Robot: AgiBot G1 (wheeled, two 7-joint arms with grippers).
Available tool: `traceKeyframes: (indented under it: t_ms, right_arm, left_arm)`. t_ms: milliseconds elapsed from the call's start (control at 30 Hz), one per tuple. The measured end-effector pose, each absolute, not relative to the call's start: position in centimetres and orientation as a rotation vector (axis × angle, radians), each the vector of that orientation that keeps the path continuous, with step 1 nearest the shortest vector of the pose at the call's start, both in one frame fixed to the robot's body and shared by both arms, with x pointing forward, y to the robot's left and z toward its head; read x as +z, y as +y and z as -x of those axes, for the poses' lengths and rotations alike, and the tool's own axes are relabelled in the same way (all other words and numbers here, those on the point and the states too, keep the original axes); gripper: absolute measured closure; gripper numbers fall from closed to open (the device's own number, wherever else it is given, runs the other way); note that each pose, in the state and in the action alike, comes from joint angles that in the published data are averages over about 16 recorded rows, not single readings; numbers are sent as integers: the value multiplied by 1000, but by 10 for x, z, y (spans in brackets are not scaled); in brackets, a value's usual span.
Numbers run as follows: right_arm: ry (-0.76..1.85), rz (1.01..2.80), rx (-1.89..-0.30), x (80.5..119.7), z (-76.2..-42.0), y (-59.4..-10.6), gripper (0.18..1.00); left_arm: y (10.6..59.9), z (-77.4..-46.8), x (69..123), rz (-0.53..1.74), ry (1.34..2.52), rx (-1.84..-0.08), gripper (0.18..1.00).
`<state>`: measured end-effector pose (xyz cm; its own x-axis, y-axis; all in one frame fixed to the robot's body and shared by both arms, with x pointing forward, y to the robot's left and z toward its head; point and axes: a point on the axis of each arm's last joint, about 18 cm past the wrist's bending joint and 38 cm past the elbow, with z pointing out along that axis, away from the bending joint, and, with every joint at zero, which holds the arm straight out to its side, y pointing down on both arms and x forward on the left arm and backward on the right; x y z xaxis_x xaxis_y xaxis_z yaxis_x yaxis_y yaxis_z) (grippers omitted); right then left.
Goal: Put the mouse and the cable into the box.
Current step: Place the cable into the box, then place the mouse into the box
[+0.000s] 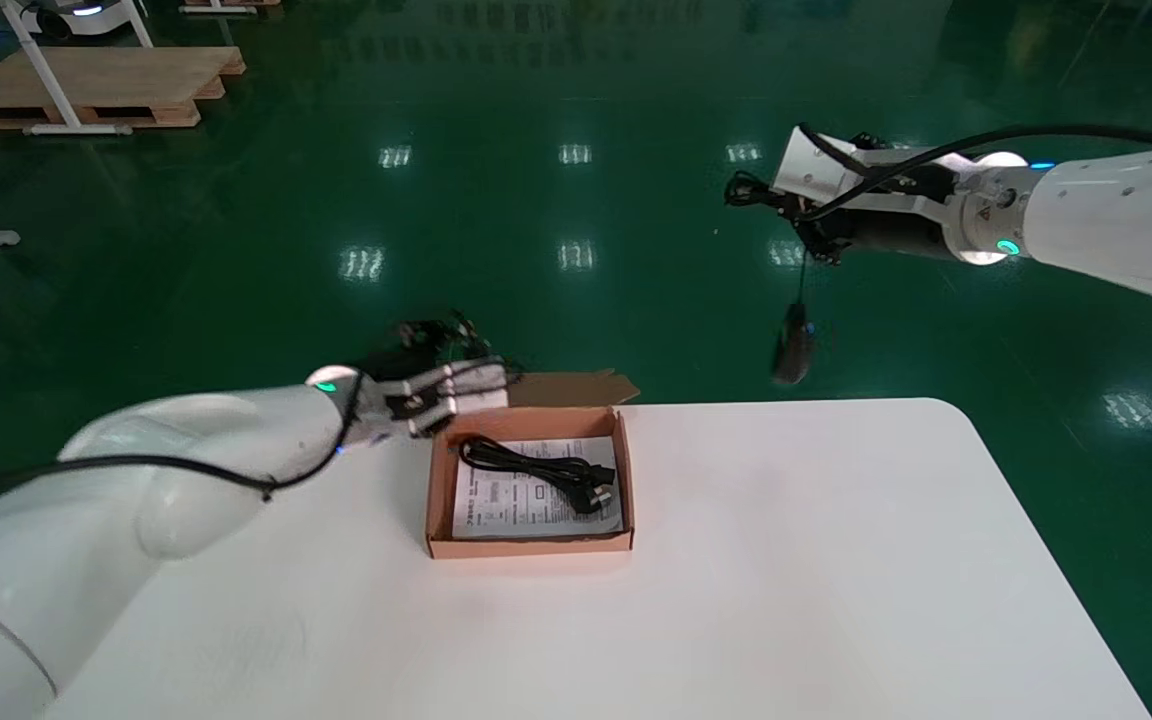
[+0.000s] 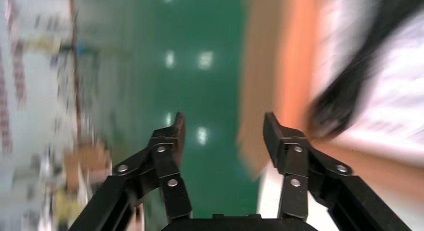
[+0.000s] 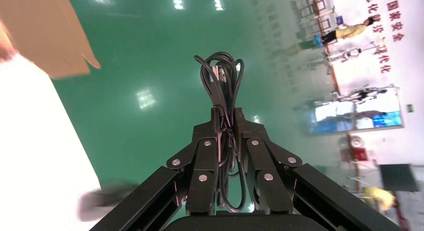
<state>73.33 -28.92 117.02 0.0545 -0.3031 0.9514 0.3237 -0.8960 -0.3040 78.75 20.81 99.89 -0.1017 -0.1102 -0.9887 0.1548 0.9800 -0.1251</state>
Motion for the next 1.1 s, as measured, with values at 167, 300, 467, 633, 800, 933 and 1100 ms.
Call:
traceKeyframes:
  t_ms: [167, 300, 467, 633, 800, 933, 1100]
  right_arm:
    - [-66, 1893, -1826, 1158, -739, -258, 951]
    - [-126, 1893, -1761, 1143, -743, -228, 951]
    - [-222, 1897, -1684, 1124, -743, -191, 951]
    - [-330, 1904, -1622, 1107, -739, -159, 951]
    - [-444, 1917, -1558, 1088, -729, -129, 951]
    - [-521, 1929, -1512, 1073, -722, -106, 951]
    - [-573, 1946, -1473, 1055, -716, -87, 951]
  left_arm:
    - [250, -793, 1029, 140, 1619, -220, 552]
    - [272, -794, 1043, 233, 1596, -214, 467]
    - [282, -794, 1050, 284, 1584, -207, 369]
    - [282, -794, 1051, 288, 1583, -205, 279]
    - [282, -794, 1050, 289, 1582, -204, 225]
    - [281, -794, 1050, 290, 1582, -203, 204]
    - [281, -794, 1050, 291, 1582, -202, 188]
